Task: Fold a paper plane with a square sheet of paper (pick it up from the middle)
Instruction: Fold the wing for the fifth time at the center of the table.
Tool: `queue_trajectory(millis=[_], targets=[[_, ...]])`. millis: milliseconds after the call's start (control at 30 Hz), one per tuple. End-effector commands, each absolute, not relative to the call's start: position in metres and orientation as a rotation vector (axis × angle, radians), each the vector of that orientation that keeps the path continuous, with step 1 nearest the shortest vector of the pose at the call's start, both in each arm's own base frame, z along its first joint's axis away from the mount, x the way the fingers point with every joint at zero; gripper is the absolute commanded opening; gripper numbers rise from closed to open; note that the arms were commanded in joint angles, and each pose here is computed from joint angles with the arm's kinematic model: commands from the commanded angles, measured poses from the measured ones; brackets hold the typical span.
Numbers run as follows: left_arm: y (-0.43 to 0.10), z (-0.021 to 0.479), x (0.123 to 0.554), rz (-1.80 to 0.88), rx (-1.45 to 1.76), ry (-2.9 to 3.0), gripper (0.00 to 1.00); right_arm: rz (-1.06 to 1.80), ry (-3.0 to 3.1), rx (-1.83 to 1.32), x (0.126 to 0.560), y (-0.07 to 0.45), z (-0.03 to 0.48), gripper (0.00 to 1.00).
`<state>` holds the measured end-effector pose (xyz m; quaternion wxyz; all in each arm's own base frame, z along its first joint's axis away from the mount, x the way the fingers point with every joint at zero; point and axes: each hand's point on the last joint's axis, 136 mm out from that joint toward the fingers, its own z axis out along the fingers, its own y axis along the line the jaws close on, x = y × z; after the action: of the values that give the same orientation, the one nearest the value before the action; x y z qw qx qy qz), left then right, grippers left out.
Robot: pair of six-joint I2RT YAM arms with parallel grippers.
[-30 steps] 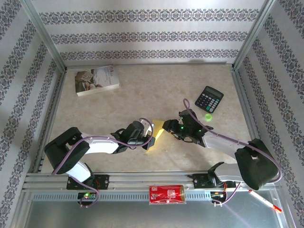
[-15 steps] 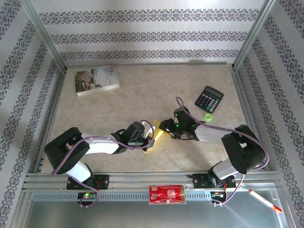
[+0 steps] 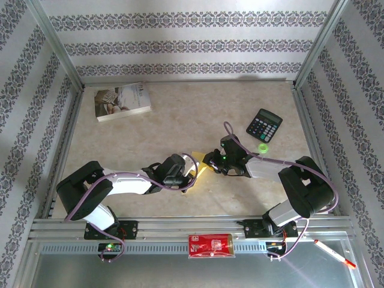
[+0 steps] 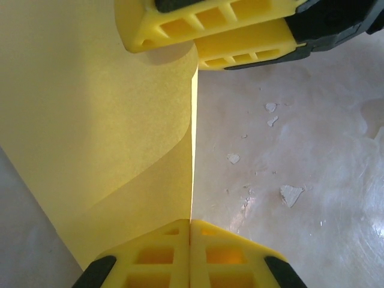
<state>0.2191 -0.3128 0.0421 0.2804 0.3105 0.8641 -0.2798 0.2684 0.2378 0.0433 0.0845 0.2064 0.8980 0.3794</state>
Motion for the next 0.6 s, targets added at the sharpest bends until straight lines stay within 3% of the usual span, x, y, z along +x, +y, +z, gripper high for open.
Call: queue_trajectory(millis=[0, 233, 433, 567], targets=[[-0.3145, 0.0429, 0.2155, -0.689, 0.909, 2.303, 0.12, 1.137, 2.670, 0.657, 0.2688, 0.2333, 0.0399, 0.16], [-0.3133, 0.0425, 0.2158, -0.546, 1.001, 2.256, 0.28, 1.165, 2.661, 0.684, 0.2676, 0.2338, 0.0436, 0.02], [-0.3119, 0.0428, 0.2155, -0.342, 1.130, 2.160, 0.48, 1.211, 2.654, 0.727, 0.2652, 0.2355, 0.0457, 0.00], [-0.3098, 0.0396, 0.2180, -0.207, 1.185, 2.107, 0.56, 1.249, 2.653, 0.755, 0.2638, 0.2374, 0.0476, 0.00]])
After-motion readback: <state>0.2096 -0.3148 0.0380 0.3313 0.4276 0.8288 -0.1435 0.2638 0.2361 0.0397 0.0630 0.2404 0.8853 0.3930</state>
